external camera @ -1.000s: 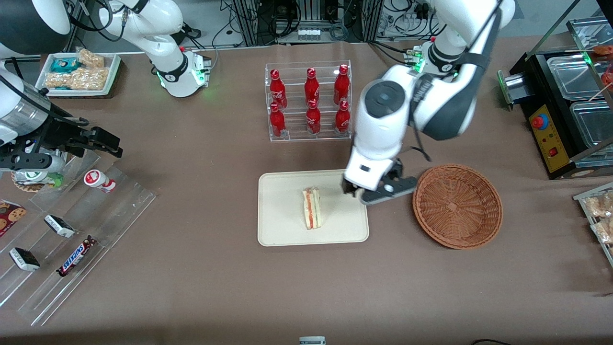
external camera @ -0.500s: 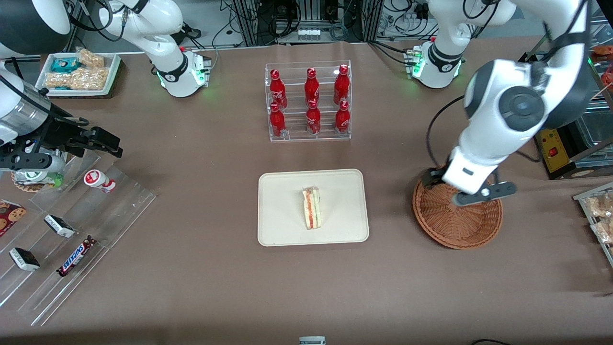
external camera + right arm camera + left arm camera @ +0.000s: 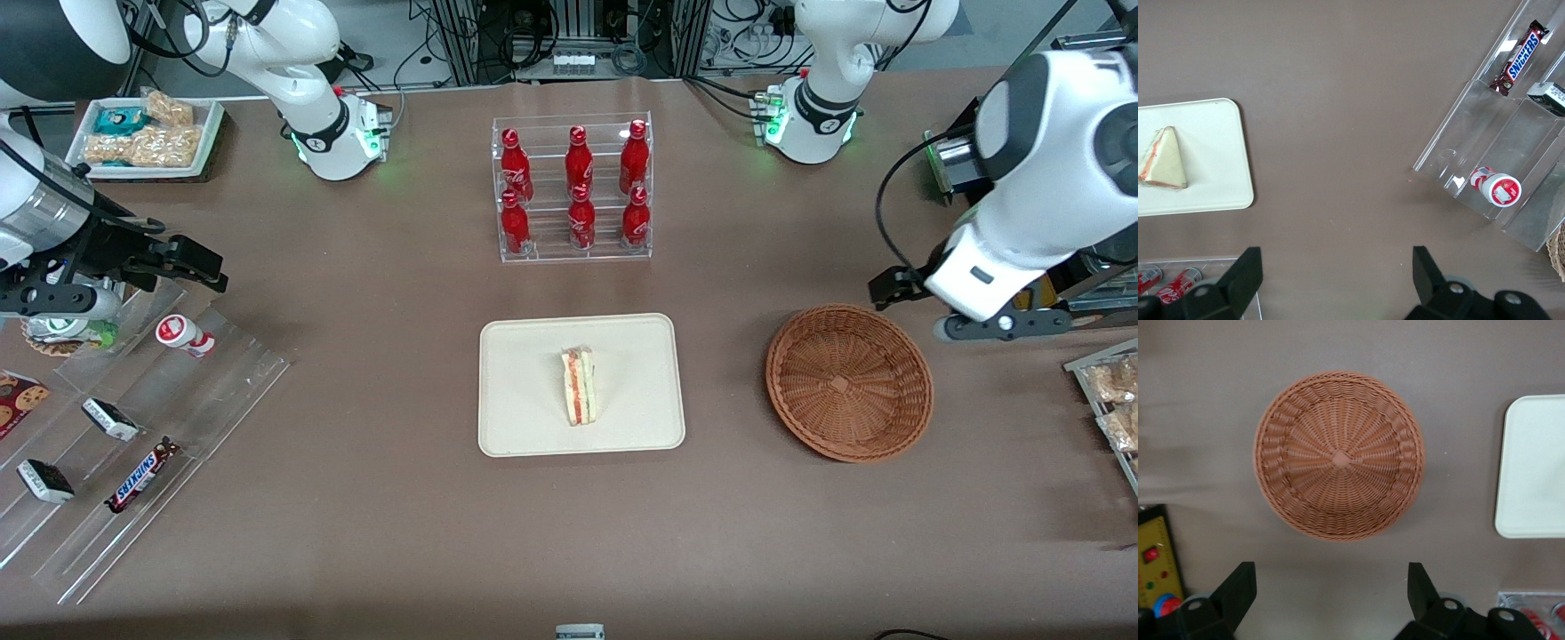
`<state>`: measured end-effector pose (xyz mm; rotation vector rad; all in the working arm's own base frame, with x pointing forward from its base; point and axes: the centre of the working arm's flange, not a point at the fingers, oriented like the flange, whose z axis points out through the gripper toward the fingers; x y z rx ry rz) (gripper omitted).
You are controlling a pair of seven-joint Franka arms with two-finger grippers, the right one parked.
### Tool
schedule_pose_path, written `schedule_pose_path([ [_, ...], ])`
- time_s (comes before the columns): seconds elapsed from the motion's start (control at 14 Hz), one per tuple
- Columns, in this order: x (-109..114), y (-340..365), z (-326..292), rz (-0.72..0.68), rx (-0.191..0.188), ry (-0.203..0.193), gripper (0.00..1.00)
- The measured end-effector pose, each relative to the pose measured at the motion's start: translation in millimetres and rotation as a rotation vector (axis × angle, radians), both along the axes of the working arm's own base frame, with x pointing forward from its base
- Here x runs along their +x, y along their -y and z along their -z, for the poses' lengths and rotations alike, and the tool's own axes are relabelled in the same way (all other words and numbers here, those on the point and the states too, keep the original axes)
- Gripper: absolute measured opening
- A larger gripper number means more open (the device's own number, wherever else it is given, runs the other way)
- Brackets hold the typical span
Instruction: Place sandwich from basket to tray
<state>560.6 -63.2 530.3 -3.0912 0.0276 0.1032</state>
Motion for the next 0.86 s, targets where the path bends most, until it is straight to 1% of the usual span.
schedule_pose_path([
  [0.21,-9.6,-17.2,-26.2,0.058,-0.008,0.034,1.00],
  [0.43,-16.3,-21.5,-43.9,0.065,-0.011,0.065,1.00],
  [0.57,-18.3,-22.7,-47.8,0.063,-0.011,0.070,1.00],
  [0.64,-19.2,-22.7,-48.0,0.063,-0.012,0.066,1.00],
  [0.71,-19.7,-21.7,-47.7,0.062,-0.020,0.061,1.00],
  [0.86,-20.3,-18.3,-47.6,0.057,-0.052,0.058,1.00],
])
